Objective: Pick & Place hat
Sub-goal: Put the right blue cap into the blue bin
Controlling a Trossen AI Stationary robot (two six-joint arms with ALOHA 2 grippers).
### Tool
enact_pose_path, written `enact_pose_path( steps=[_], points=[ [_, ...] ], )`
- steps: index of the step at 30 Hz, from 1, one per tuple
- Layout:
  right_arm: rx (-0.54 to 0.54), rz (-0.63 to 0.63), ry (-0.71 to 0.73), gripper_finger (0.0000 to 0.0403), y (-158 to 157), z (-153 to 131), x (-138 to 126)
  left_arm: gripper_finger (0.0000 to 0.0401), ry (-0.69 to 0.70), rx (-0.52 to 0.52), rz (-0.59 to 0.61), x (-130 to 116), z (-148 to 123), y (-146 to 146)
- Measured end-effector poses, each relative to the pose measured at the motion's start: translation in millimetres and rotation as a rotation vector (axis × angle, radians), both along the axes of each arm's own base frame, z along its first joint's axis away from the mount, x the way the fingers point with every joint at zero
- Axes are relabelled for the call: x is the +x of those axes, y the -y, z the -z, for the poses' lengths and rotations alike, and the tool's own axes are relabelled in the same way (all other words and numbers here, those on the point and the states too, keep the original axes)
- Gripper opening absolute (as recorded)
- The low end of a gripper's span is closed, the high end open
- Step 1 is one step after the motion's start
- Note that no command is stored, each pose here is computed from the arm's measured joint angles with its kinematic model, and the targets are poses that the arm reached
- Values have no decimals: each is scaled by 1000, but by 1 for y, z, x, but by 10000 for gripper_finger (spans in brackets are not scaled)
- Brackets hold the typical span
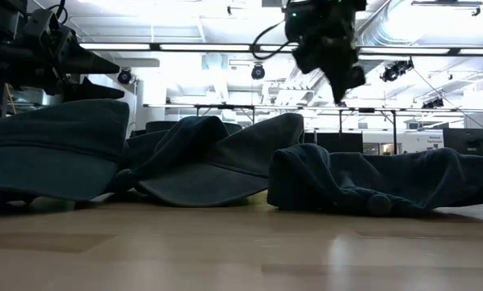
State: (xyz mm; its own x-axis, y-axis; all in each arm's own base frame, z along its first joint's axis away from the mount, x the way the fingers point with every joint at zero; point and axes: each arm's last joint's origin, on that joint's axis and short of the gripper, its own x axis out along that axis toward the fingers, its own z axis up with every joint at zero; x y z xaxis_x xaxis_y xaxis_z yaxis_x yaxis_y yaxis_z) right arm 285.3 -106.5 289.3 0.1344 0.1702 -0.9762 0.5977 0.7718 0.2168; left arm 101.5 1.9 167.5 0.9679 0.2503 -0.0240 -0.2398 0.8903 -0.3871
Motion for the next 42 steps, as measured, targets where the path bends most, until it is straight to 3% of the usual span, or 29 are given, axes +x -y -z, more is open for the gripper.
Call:
enact_pose_path(
  steps=[4,8,14,21,29,34,42],
  points=[
    [39,-7,-65,0,-22,5,-8,284,1,0,0,0,0,0],
    [98,4,15,0,-54,21,-23,284,1,0,0,0,0,0],
    [162,163,142,0,-107,52,-50,284,0,0,0,0,0,0],
    [81,292,252,0,-153,75,-61,284,0,0,0,0,0,0],
    [24,394,334,4,-173,86,-62,284,0,0,0,0,0,0],
    [5,416,322,41,-176,88,-52,284,0,0,0,0,0,0],
    [57,459,236,158,-184,95,-34,284,0,0,0,0,0,0]
  ],
)
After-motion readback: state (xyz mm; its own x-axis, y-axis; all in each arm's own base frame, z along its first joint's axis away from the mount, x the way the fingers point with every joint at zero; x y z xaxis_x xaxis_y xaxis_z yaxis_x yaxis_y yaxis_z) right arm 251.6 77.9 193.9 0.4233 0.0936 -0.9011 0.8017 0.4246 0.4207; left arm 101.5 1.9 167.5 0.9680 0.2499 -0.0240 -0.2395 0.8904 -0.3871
